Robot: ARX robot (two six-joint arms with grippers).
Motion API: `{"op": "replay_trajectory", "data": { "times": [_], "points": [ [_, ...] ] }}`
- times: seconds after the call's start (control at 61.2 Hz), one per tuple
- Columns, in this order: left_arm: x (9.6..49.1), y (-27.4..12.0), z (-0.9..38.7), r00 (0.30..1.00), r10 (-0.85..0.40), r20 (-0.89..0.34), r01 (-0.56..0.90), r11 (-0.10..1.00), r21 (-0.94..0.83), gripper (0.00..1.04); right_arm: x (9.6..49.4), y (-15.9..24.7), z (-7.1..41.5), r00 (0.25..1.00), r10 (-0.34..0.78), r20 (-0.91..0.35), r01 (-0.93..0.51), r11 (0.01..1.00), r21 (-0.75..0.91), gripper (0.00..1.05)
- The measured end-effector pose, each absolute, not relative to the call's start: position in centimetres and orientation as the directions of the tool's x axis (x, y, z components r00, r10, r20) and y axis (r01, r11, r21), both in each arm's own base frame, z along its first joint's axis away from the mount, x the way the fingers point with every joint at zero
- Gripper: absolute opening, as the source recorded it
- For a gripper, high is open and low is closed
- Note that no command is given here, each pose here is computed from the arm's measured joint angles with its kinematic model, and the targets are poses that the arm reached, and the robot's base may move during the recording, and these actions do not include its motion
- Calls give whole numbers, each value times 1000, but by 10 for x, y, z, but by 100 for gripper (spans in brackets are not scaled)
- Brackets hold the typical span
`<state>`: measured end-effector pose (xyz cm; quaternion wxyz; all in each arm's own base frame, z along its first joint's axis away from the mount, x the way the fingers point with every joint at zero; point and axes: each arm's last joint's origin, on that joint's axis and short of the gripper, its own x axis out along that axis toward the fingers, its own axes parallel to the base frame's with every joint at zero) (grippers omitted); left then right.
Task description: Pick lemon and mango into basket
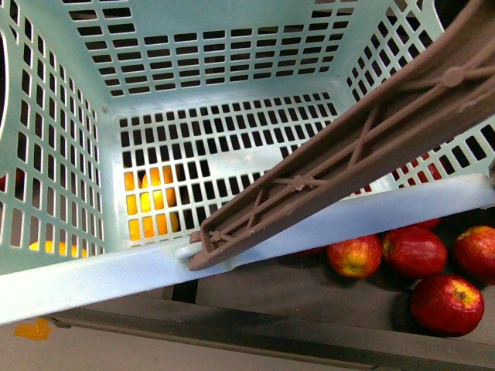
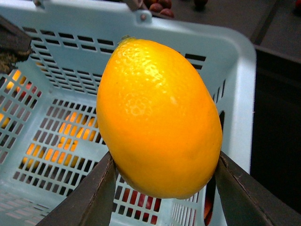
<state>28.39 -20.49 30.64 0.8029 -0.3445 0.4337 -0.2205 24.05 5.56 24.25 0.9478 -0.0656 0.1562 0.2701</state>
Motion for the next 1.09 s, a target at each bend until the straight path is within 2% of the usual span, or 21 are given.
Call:
{"op": "replay_trajectory", "data": {
  "times": [0.065,0.114,0.261,0.359,0.474,0.588,0.653,0.768,1.094],
  "points": [
    [284,-205,306,527,-653,-545,55,666,-744,5,242,61,239,801,491,-343,-534,844,-39,65],
    [284,-205,306,528,-652,-545,55,666,-744,5,243,65,237,802,484,-350,-527,849,-32,77],
    [284,-205,306,529,-649,-546,56,669,-742,5,244,65,237,822,447,-353,-481,877,-11,98],
    [284,-205,305,526,-650,-548,52,668,-742,5,243,57,242,848,408,-339,-429,903,14,96],
    [284,-205,305,524,-652,-548,52,667,-743,5,237,29,257,924,245,-294,-247,969,31,96],
    [284,-205,305,527,-649,-549,52,669,-742,5,227,6,266,958,103,-267,-98,995,30,96],
    [284,-205,305,528,-648,-549,51,669,-741,5,218,-1,268,987,3,-162,-2,1000,9,89],
    [284,-205,305,527,-649,-549,52,669,-741,5,197,0,258,1000,1,-6,-1,1000,7,72],
    [284,-204,305,528,-648,-548,49,668,-742,5,166,0,215,1000,-2,-17,2,1000,4,21]
  ]
}}
